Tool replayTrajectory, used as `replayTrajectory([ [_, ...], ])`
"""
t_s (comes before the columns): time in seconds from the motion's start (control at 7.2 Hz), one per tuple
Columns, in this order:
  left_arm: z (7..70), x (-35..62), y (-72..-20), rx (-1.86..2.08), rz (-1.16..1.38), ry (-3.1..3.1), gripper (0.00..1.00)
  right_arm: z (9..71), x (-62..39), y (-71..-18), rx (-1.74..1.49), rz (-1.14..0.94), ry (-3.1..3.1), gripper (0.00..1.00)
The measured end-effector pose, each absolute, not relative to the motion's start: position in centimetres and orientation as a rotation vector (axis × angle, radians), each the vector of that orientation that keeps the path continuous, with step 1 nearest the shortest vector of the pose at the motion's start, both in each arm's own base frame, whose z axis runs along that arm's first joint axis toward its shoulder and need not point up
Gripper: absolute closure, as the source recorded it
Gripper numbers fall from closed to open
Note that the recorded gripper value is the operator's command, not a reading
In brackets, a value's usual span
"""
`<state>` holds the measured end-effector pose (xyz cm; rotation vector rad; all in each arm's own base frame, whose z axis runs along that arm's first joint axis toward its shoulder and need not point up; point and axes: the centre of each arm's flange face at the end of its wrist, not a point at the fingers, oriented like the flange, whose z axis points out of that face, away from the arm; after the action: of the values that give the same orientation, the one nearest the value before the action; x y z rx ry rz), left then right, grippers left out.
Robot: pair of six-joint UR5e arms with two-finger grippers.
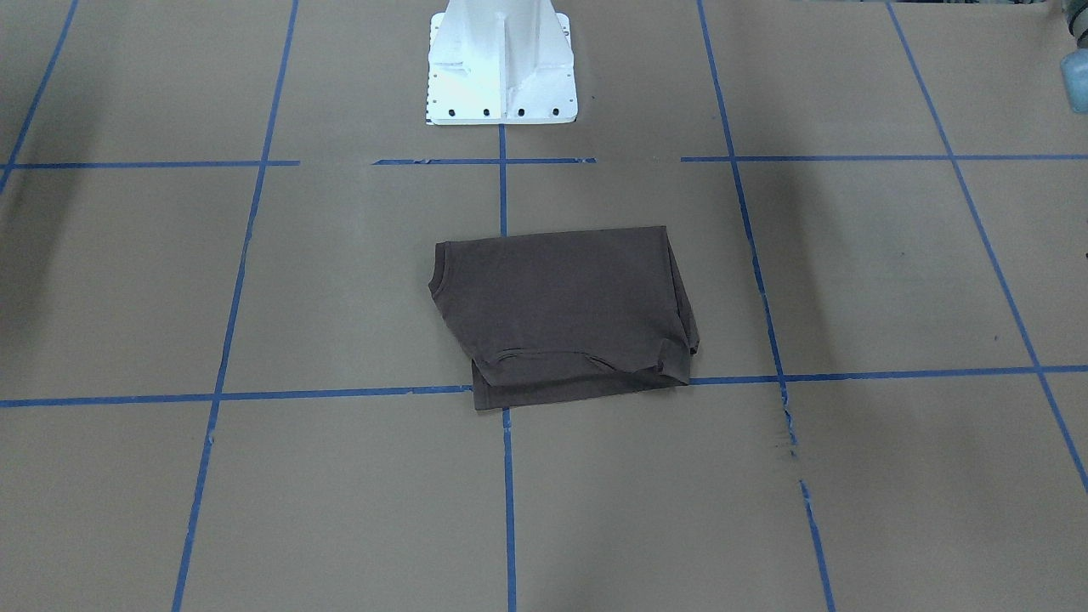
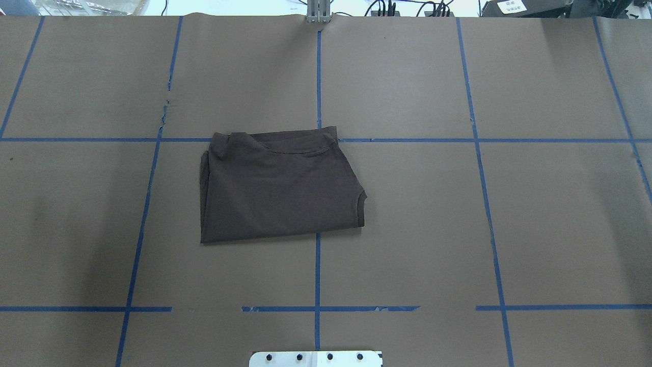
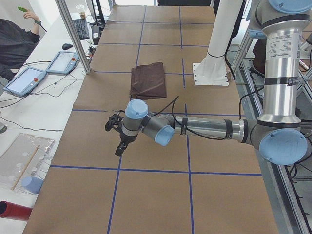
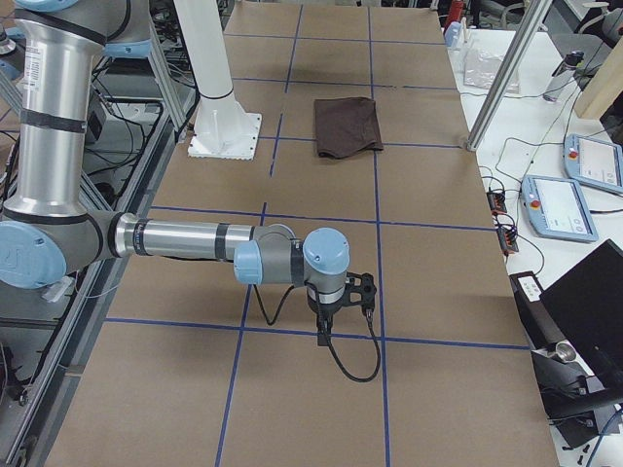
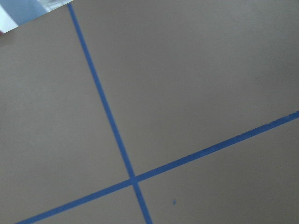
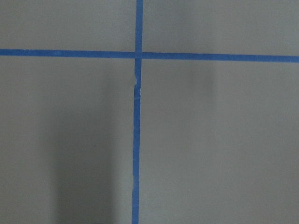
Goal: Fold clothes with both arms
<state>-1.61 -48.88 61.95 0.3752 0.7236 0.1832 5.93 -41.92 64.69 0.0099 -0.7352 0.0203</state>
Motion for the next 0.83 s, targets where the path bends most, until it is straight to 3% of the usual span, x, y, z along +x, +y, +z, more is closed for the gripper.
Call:
replayTrajectory([
  [0.42, 67.2, -4.8, -43.7, 0.217, 0.150, 0.809, 0.00, 62.5, 6.3, -38.9, -0.036, 0.042, -0.716, 0.00],
  [0.83, 68.5, -7.1, -41.9, 0.063, 0.090, 0.818, 0.00, 62.7, 6.3, -38.5, -0.024, 0.040, -0.715, 0.00],
])
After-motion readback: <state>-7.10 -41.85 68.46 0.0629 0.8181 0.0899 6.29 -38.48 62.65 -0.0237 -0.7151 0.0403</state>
